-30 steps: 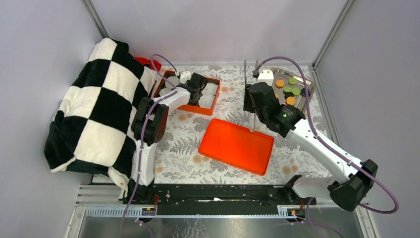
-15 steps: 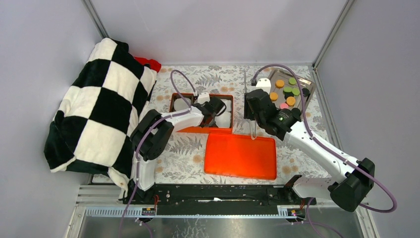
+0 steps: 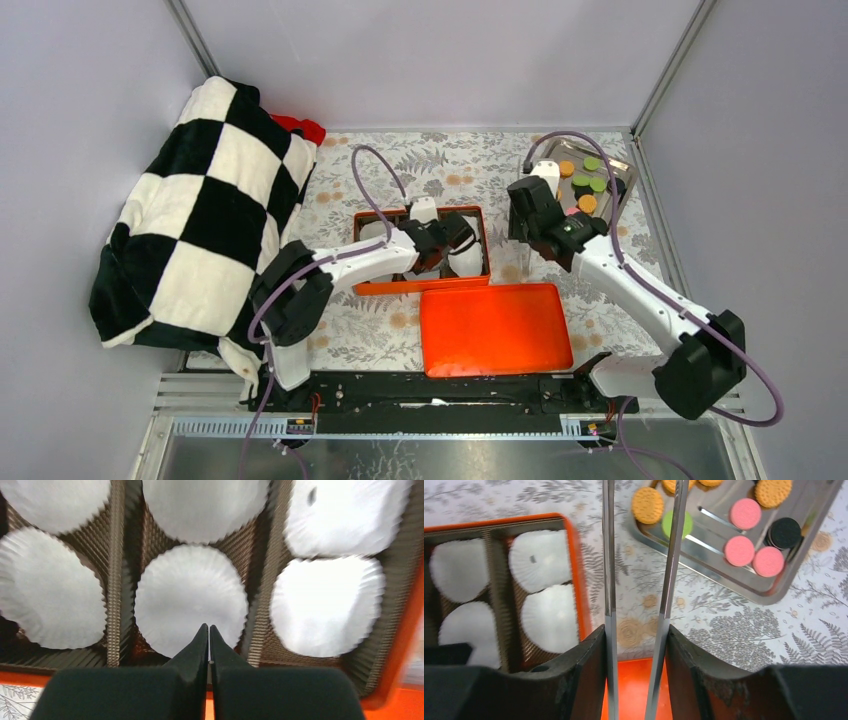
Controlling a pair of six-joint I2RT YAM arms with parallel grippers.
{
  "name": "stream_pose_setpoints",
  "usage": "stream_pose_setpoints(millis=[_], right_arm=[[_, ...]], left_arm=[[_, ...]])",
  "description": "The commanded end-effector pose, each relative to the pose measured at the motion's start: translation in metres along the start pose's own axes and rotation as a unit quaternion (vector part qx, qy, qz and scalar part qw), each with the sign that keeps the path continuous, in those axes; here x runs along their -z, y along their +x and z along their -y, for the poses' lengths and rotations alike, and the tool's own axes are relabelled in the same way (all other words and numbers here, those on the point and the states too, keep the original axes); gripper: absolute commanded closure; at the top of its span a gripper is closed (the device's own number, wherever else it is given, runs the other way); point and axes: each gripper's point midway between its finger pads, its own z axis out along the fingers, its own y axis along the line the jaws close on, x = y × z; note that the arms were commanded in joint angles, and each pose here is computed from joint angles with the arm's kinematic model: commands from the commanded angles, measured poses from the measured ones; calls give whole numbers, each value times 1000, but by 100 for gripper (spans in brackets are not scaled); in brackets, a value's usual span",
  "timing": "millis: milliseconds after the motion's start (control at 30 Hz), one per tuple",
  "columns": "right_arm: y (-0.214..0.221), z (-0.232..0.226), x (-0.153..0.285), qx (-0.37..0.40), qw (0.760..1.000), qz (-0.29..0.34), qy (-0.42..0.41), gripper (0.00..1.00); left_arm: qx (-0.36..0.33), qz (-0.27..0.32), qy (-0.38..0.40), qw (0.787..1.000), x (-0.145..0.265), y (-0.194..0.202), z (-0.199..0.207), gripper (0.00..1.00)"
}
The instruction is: Pack the cookies
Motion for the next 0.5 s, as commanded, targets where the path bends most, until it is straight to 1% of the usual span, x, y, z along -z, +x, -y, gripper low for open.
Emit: stream_pose_setpoints(millis=[0, 33, 67, 133, 167, 200, 233, 267, 400, 467], right_arm=[[-24, 15, -14, -33, 999, 4, 17, 52], [-24, 18, -18, -33, 999, 0, 23, 52], [-25, 21, -21, -33, 999, -2, 29, 52], [-28, 30, -25, -38, 998, -1, 47, 53], [-31, 35, -26, -42, 998, 2, 54, 53], [-36, 40, -25, -53, 997, 7, 63, 53], [-41, 45, -23, -62, 995, 14, 72, 54], [-48, 50, -18, -71, 994, 26, 81, 55], [-76, 74, 13, -103, 984, 87, 118, 57], [-87, 85, 31, -115, 978, 115, 129, 57]], left_arm=[[31, 91, 5, 995, 38, -69, 6, 90], [27, 104, 10, 994, 42, -79, 11, 86], [19, 113, 20, 993, 43, -88, 19, 84], [5, 126, 52, 991, 46, -106, 41, 83], [-5, 135, 67, 989, 44, -113, 53, 84], [-14, 141, 83, 986, 42, -119, 66, 88], [-22, 146, 100, 984, 39, -125, 81, 95], [-36, 143, 122, 981, 29, -125, 100, 100], [-84, 129, 200, 968, 9, -125, 162, 100], [-102, 122, 226, 961, -3, -121, 185, 100]])
